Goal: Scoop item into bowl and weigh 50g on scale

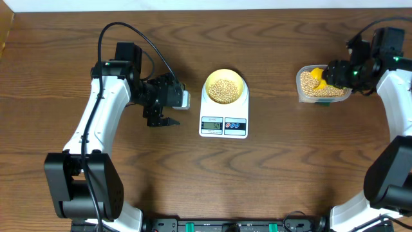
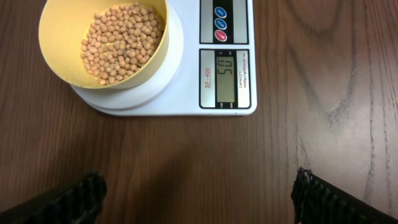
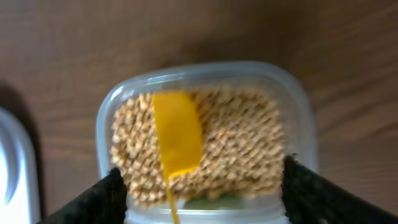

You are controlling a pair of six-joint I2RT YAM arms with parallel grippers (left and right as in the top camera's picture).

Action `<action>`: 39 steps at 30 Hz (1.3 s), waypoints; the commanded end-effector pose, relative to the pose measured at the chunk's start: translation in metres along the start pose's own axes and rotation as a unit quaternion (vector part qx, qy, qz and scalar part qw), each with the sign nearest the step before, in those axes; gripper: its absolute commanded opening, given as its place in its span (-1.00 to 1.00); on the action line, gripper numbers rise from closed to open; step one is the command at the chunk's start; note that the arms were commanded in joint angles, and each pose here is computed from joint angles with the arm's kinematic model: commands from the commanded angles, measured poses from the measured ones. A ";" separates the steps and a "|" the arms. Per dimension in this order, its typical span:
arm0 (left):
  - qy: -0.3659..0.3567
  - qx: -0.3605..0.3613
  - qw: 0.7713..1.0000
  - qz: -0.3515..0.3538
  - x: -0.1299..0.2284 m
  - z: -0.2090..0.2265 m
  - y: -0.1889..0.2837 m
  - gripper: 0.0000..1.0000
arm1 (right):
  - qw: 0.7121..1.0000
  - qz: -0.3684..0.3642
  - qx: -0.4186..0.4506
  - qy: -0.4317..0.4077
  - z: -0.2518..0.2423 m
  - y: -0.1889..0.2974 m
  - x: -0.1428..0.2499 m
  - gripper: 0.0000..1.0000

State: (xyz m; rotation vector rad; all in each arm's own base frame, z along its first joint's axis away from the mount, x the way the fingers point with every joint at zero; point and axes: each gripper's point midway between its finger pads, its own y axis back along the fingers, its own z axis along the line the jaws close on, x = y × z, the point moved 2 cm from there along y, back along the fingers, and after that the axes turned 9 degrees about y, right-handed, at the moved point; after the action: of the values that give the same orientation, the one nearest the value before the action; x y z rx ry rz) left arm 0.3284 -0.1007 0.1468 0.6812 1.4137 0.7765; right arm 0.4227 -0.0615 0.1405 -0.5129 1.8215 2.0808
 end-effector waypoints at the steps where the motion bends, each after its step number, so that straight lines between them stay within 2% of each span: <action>1: -0.007 0.002 1.000 -0.008 -0.003 -0.001 0.000 0.95 | 0.998 -0.025 0.050 0.005 -0.015 0.017 -0.014 0.66; 4: -0.007 0.002 1.000 -0.008 -0.003 -0.001 0.000 0.95 | 0.998 -0.036 0.043 0.008 -0.012 0.016 -0.019 0.81; 7: -0.007 0.002 1.000 -0.008 -0.003 -0.001 0.000 0.95 | 0.999 -0.050 -0.007 0.015 0.006 0.016 -0.024 0.97; 11: -0.007 0.002 1.000 -0.008 -0.003 -0.001 0.000 0.95 | 0.991 -0.069 -0.114 0.030 0.046 0.018 -0.031 0.99; 15: -0.007 0.002 1.000 -0.008 -0.003 -0.001 0.000 0.95 | 0.982 -0.070 -0.170 0.043 0.073 0.020 -0.031 0.99; 26: -0.007 0.002 1.000 -0.008 -0.003 -0.001 0.000 0.95 | 0.977 -0.061 -0.187 0.085 0.114 0.015 -0.030 0.99; 39: -0.007 0.002 1.000 -0.008 -0.003 -0.001 0.000 0.95 | 0.976 -0.060 -0.189 0.089 0.118 0.015 -0.029 0.98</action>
State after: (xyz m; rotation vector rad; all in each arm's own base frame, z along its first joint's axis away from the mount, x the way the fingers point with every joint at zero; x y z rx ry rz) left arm 0.3284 -0.1005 0.1468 0.6809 1.4142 0.7769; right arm 0.4338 0.0499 0.1653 -0.8555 1.4660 2.3859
